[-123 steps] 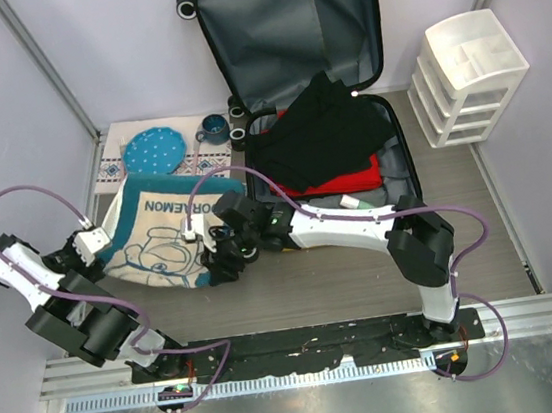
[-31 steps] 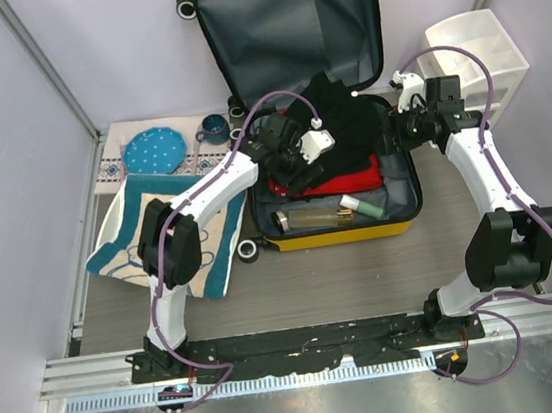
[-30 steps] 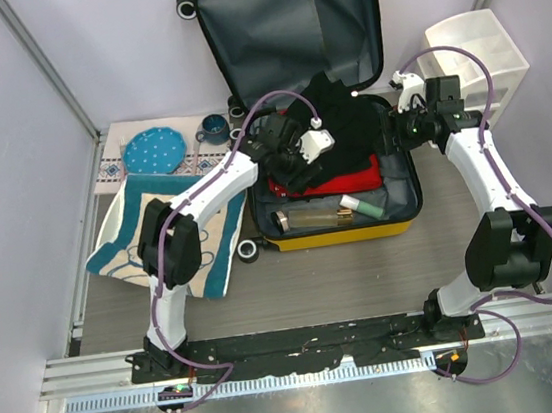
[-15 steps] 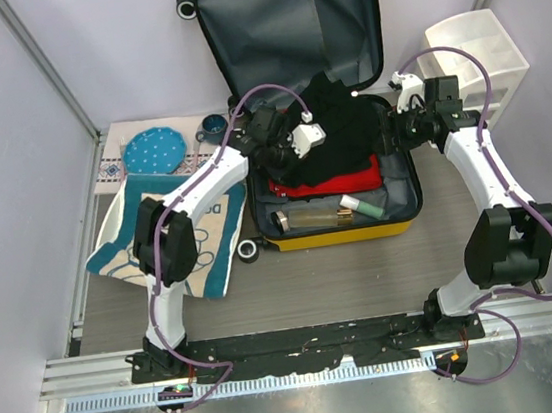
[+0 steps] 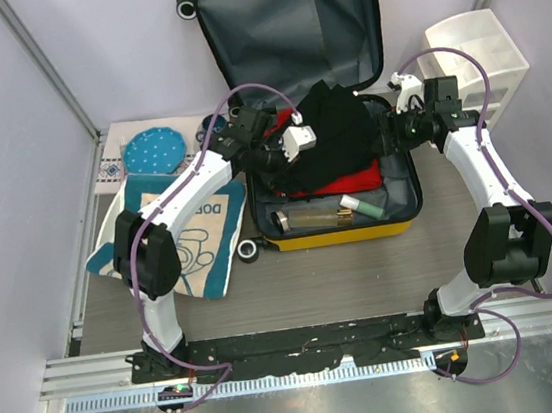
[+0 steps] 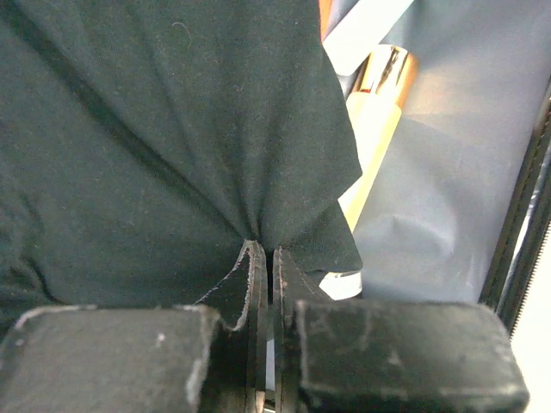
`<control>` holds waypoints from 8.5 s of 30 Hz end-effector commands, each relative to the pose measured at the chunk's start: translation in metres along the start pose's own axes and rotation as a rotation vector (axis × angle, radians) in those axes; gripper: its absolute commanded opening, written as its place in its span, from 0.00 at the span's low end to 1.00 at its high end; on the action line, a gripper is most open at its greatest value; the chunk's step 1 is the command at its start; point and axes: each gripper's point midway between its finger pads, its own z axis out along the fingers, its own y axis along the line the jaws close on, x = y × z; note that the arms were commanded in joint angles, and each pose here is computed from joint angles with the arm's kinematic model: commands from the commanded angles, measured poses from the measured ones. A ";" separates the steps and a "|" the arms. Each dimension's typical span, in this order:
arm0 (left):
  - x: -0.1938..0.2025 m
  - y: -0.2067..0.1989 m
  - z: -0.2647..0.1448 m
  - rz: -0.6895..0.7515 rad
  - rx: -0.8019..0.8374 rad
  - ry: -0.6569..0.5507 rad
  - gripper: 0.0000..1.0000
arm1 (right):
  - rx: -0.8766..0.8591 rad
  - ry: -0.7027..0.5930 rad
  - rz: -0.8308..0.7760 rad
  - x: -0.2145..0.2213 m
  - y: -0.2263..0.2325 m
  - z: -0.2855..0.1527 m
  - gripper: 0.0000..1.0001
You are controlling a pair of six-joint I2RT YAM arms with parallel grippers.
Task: Open, take out, and arrange the luggage
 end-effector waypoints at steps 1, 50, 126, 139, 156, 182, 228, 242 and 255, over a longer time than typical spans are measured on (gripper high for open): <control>0.025 0.010 0.003 -0.037 -0.018 0.072 0.26 | -0.017 -0.038 -0.032 -0.011 0.000 -0.001 0.69; -0.025 0.026 -0.025 0.014 -0.178 -0.119 0.00 | -0.114 -0.187 -0.390 -0.031 0.014 -0.006 0.79; -0.069 0.104 -0.101 -0.141 -0.248 -0.267 0.00 | 0.248 -0.605 -0.817 -0.100 0.037 0.055 0.01; -0.092 0.126 -0.210 0.003 -0.376 -0.431 0.00 | -0.040 -0.647 -0.738 -0.141 0.135 -0.058 0.01; -0.016 0.091 -0.380 0.060 -0.658 -0.469 0.00 | -0.403 -0.729 -0.771 -0.150 0.335 -0.102 0.01; 0.102 0.058 -0.423 0.112 -1.083 -0.043 0.00 | -0.652 -0.650 -0.850 -0.093 0.468 -0.087 0.01; 0.331 0.035 -0.270 0.043 -0.182 0.125 0.52 | -0.933 -0.134 -0.999 0.093 0.494 0.086 0.53; 0.186 0.047 -0.314 -0.156 -0.330 -0.168 0.76 | -0.702 -0.325 -0.622 -0.056 0.401 0.017 0.72; 0.008 0.073 -0.116 -0.125 -0.311 -0.343 0.70 | -0.057 -0.182 -0.326 -0.052 0.097 0.006 0.65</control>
